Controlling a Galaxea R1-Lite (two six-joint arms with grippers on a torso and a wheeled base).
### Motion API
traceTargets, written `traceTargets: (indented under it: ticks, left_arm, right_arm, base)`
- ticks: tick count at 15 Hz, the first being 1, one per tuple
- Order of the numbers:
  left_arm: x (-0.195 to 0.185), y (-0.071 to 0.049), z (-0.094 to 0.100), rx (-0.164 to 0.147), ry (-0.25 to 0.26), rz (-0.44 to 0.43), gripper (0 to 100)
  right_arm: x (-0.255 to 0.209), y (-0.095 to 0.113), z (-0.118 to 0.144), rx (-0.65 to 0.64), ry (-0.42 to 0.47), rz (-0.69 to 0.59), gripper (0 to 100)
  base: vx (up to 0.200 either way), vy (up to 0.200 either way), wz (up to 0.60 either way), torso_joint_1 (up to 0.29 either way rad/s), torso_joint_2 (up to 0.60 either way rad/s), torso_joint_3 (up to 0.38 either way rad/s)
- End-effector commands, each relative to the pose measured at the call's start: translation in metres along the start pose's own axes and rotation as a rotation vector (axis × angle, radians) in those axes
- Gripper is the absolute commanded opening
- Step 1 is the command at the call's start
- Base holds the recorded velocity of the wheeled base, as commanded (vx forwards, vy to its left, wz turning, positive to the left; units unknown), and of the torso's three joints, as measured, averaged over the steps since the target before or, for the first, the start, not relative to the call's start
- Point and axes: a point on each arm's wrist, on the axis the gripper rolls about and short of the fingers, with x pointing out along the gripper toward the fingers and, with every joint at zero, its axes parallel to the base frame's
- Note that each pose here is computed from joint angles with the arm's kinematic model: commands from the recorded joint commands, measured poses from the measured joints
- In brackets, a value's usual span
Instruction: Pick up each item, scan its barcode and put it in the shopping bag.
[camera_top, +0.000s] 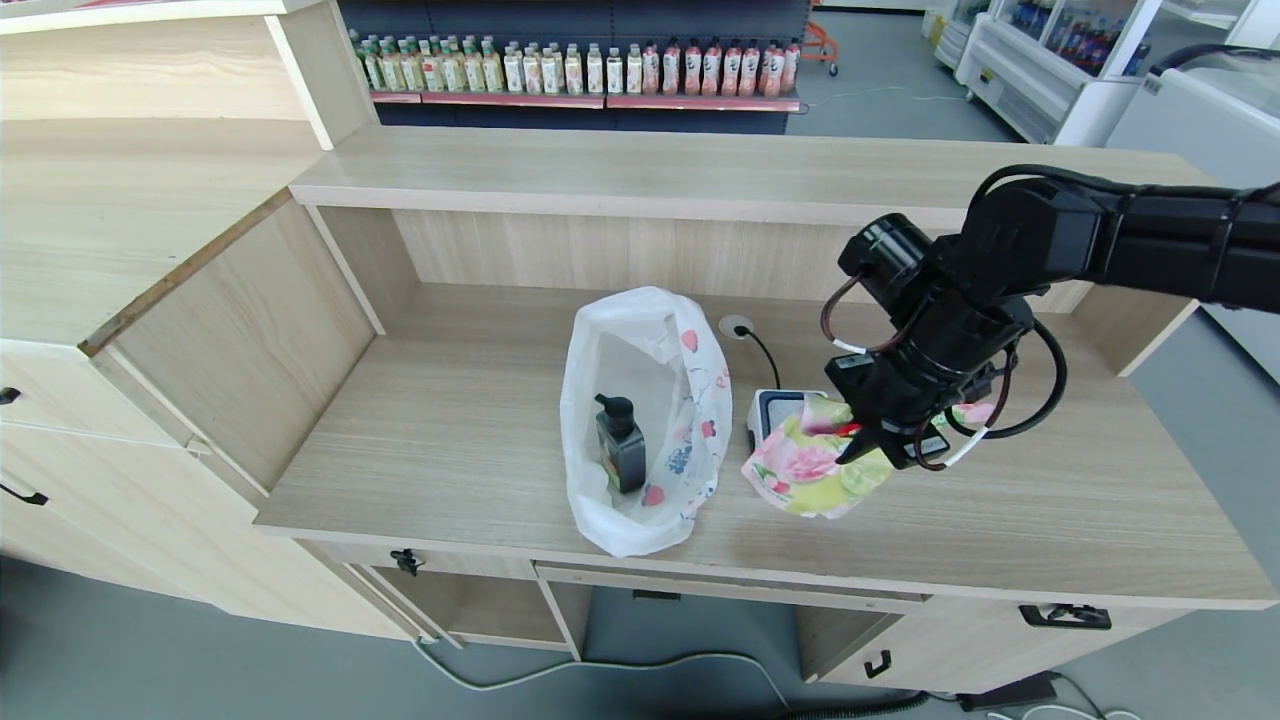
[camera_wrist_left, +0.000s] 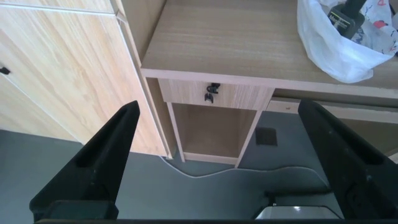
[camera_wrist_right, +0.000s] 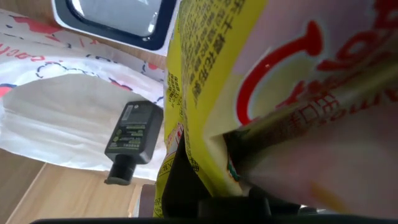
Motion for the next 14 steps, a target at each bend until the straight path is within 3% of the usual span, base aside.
traceTargets:
  ticks: [1,7,9,13,14]
  left_arm:
    - [0.0,0.0,0.0,-0.001,-0.001,0.0,100]
    - [0.0,0.0,0.0,-0.001,-0.001,0.0,100]
    - [0.0,0.0,0.0,-0.001,-0.001,0.0,100]
    - [0.0,0.0,0.0,-0.002,-0.001,0.0,100]
    - [0.0,0.0,0.0,-0.001,-0.001,0.0,100]
  right_arm:
    - [-0.007,-0.002,-0.005,-0.011,0.009,-0.001,0]
    - [-0.022,-0.008,-0.004,0.005,0.01,-0.005,0]
    - [-0.039,-0.006,-0.003,0.0,0.037,0.073,0]
    - [-0.062,0.017,0.01,-0.041,0.001,0.377,0]
    - [-0.056,0.019,0.01,-0.06,-0.002,0.375,0]
  base:
    - [0.0,0.0,0.0,0.0,0.0,0.0]
    - [0.0,0.0,0.0,0.0,0.0,0.0]
    - [0.0,0.0,0.0,0.0,0.0,0.0]
    - [0.0,0.0,0.0,0.0,0.0,0.0]
    - [0.0,0.0,0.0,0.0,0.0,0.0]
